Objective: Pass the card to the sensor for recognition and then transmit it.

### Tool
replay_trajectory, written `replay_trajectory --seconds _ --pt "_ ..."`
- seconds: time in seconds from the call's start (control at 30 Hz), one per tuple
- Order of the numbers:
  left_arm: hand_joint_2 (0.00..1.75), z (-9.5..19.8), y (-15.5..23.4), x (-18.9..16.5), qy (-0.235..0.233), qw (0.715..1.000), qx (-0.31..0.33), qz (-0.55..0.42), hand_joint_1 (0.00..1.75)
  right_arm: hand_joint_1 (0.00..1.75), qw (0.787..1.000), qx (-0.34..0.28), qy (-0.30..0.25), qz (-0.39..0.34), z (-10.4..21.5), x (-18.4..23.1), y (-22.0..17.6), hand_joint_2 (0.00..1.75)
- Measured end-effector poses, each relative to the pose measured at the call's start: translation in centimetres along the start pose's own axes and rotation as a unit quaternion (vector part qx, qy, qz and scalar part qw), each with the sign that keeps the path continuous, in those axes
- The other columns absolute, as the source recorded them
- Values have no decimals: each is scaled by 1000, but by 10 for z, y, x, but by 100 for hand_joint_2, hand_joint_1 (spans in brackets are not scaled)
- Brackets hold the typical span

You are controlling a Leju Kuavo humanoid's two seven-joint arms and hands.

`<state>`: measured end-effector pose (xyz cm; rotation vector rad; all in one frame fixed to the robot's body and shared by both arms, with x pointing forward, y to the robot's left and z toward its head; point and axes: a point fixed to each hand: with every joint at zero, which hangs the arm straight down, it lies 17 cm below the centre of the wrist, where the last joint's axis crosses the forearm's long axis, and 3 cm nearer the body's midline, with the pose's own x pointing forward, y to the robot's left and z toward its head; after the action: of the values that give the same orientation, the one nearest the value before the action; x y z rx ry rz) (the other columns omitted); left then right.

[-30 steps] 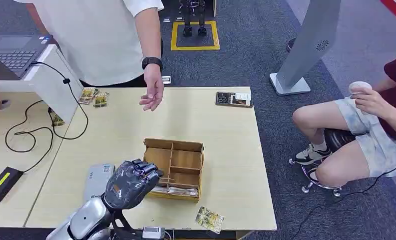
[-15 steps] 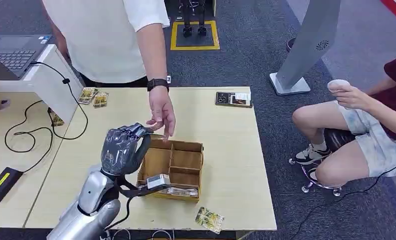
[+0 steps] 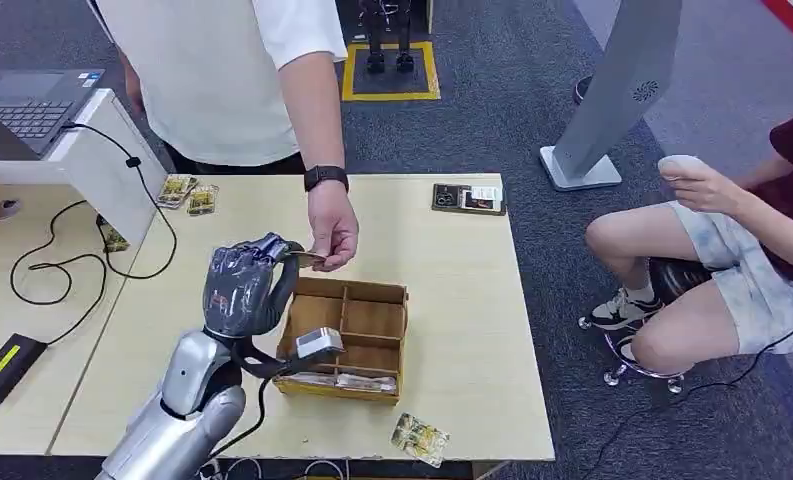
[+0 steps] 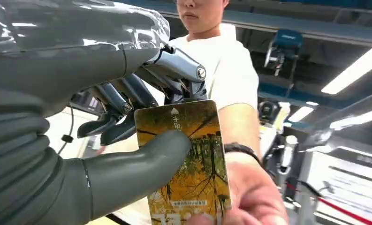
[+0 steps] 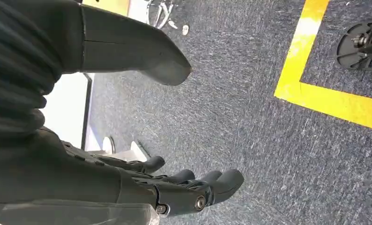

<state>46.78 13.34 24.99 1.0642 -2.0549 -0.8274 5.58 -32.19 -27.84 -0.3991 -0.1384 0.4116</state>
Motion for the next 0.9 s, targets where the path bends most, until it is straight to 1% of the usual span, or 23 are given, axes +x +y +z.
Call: replay_trajectory --seconds 0.27,0.37,0.4,0.43,0.47,0.73,0.9 --pt "175 -16 -4 -26 63 998 8 3 175 0 1000 -2 3 0 0 0 0 175" --pt "175 -19 -4 -27 76 997 14 24 164 0 1000 -2 7 -6 0 -1 0 175" --pt "175 -19 -5 -25 77 996 14 31 124 0 1000 -2 7 -7 0 -1 0 175" --pt "175 -20 -5 -23 77 996 15 36 26 0 1000 -2 7 -7 0 -1 1 175" --pt "175 -21 -6 -21 76 996 15 42 0 0 1000 -2 7 -7 1 -1 1 175" --pt "175 -24 1 -8 59 996 36 61 0 0 1000 -3 7 -14 1 0 2 175" --pt "175 -20 3 -5 56 995 42 69 0 0 1000 -2 7 -16 1 0 2 175"
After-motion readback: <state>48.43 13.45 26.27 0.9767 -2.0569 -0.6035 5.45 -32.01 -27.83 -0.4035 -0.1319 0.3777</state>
